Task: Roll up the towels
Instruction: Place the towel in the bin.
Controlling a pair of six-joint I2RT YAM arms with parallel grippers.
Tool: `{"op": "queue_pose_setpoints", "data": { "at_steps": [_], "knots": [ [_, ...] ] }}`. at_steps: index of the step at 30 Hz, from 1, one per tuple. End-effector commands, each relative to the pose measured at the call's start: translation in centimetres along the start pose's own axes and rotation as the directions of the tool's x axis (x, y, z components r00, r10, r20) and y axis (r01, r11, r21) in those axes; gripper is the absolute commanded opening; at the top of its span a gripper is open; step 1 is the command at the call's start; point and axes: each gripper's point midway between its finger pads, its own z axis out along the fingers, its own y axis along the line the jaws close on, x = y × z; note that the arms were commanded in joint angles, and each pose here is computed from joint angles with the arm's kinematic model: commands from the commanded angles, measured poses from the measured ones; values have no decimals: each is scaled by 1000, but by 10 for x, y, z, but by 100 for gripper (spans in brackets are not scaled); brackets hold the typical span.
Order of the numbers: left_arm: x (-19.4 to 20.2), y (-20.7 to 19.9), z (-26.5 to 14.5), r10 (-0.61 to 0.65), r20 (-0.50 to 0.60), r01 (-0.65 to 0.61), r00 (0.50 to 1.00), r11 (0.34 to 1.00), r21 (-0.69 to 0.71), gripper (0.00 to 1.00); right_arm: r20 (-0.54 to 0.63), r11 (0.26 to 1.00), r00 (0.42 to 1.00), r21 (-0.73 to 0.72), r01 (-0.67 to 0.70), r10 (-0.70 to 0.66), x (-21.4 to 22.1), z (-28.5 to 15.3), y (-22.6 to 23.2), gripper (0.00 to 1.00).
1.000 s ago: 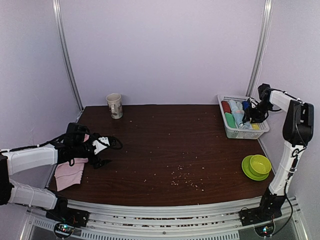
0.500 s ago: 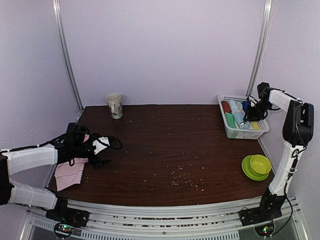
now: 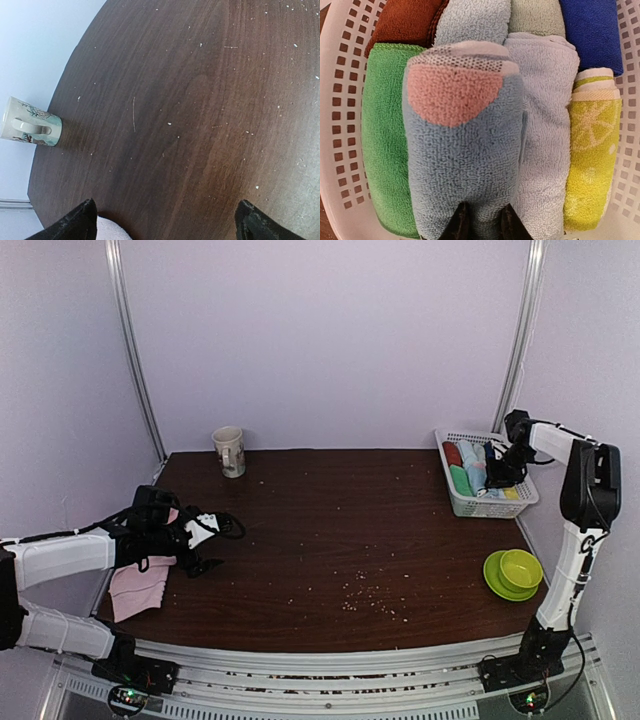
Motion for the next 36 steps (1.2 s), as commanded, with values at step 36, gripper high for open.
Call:
{"op": "queue_pose_setpoints", "data": {
  "at_steps": [36],
  "knots": [
    [-3, 6, 0, -9, 18, 10, 1000, 1000, -21, 98, 150, 1000, 988, -24, -16, 20, -54, -13, 34, 5]
  ]
}}
